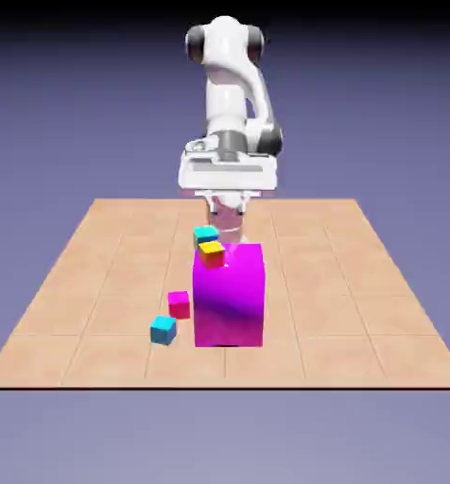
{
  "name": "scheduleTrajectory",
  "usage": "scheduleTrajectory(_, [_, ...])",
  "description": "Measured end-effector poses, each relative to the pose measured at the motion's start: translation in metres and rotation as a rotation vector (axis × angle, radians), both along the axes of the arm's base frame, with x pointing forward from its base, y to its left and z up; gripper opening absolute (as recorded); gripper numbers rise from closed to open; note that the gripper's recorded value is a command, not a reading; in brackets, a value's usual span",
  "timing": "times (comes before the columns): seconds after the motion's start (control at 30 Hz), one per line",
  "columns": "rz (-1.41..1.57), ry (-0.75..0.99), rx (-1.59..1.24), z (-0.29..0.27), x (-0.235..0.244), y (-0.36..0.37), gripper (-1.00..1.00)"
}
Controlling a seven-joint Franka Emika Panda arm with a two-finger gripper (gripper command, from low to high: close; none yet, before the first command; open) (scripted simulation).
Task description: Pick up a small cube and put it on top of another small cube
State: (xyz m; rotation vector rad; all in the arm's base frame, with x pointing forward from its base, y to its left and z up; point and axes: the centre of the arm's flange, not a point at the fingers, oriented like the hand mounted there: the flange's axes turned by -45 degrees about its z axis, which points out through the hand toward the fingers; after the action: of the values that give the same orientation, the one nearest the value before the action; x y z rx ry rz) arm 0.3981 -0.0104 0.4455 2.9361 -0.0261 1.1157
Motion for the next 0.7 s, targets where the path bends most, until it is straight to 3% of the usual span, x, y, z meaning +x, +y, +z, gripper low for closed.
scheduleTrajectory(0.3, [-0.429, 0.490, 0.337, -0.105, 0.028, -0.109, 0.00])
scheduleTrajectory(0.7, [-0.896, 1.012, 0.972, -0.245, -0.005, -0.215, 0.00])
